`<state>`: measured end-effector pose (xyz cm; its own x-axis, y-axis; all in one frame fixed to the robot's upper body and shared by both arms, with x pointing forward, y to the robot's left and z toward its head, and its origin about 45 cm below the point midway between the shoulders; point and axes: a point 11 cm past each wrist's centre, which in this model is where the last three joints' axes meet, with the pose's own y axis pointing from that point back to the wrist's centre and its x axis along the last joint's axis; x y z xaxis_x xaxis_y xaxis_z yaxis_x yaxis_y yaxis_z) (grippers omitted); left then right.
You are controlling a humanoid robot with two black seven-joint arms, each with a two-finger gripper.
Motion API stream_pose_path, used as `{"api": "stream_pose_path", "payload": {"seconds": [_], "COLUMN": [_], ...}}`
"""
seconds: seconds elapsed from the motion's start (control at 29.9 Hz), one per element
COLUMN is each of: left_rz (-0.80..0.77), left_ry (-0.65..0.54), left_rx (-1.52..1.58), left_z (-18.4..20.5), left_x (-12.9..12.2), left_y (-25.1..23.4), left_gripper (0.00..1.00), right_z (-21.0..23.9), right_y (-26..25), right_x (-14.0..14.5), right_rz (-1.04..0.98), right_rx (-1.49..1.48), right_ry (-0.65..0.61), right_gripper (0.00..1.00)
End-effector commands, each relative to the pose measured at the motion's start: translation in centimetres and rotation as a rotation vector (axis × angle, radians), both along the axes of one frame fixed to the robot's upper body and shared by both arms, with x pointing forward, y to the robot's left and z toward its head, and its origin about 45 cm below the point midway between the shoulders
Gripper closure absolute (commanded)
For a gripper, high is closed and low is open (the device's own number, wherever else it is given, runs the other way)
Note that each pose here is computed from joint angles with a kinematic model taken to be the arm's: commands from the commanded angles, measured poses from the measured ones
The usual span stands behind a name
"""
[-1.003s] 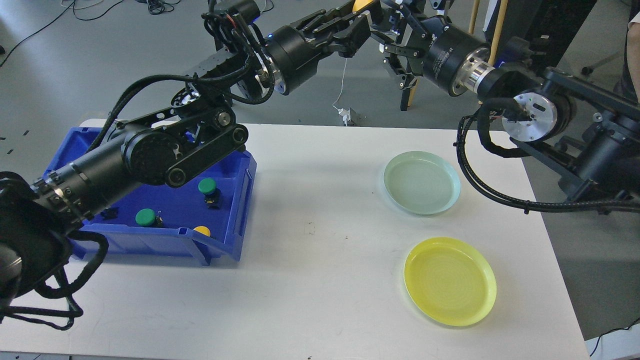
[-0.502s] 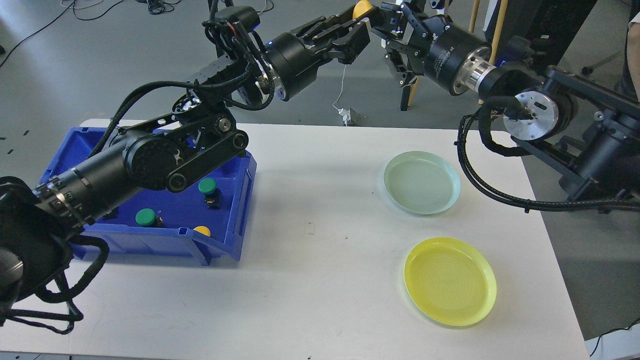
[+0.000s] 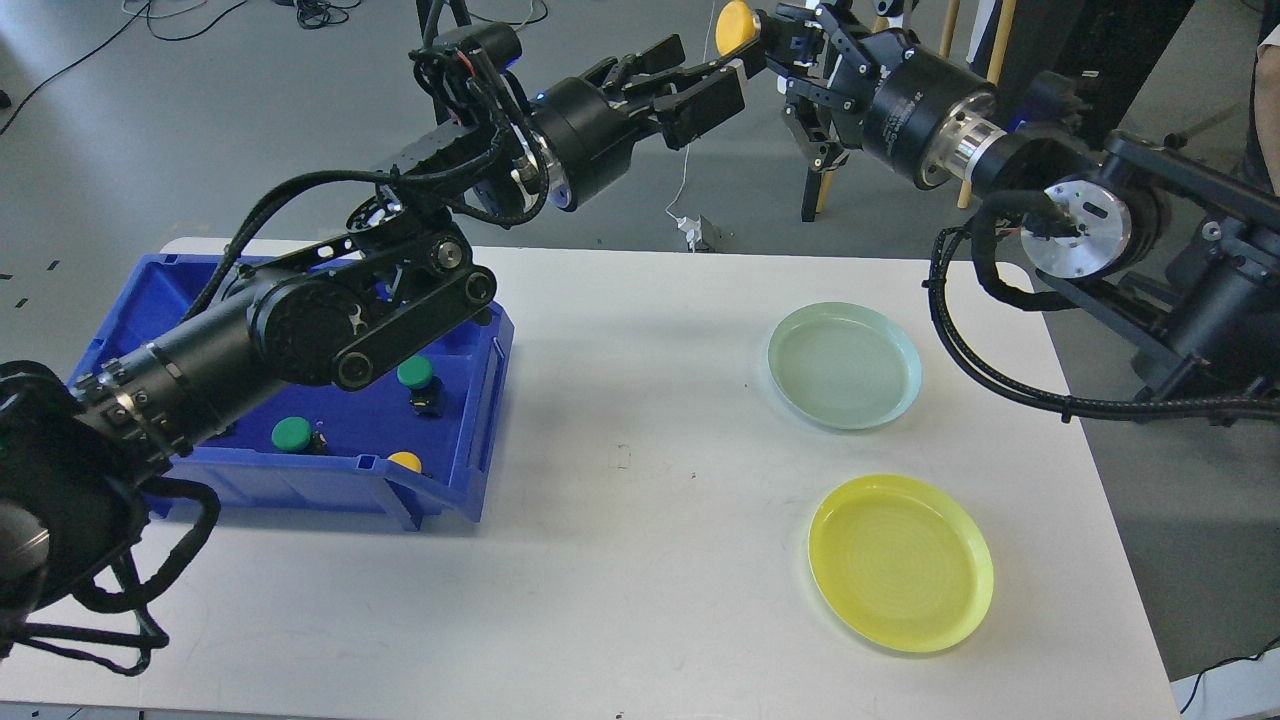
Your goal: Pass button and place on color plate
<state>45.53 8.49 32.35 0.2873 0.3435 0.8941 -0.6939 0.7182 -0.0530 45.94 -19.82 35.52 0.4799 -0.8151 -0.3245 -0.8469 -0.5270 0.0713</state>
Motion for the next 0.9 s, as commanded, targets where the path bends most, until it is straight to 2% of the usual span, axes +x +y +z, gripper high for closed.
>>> {"api": "stream_pose_path", "payload": {"seconds": [0.0, 0.23, 0.4, 0.67, 0.87], "left_rz": [0.049, 0.139, 0.192, 0.201, 0.202], "left_ry": [0.013, 0.044, 0.107, 0.119, 0.117], "left_rx": [0.028, 0.006, -0.102, -0.086, -0.083], "left_z": [-0.7, -0.6, 0.5, 0.6, 0.7], "left_x": [0.6, 1.5, 2.2, 2.3, 2.3], "left_y": [2.8, 7.5, 9.5, 10.9, 11.0], "left_gripper": [0.01, 0.01, 0.01, 0.0, 0.0], "right_z": [-1.2, -7.8, -13.4, -19.8, -22.1], "right_y": [-5.0, -11.2, -13.0, -12.8, -13.0], "right_x": [-0.1, -4.5, -9.3, -17.2, -22.1], "right_rz": [-0.073, -0.039, 0.049, 0.204, 0.273], "right_rx": [-0.071, -0.207, -0.32, -0.4, -0.438], "right_ry": [0.026, 0.157, 0.287, 0.446, 0.525], "right_gripper": [0.83, 0.81, 0.79, 0.79, 0.79]}}
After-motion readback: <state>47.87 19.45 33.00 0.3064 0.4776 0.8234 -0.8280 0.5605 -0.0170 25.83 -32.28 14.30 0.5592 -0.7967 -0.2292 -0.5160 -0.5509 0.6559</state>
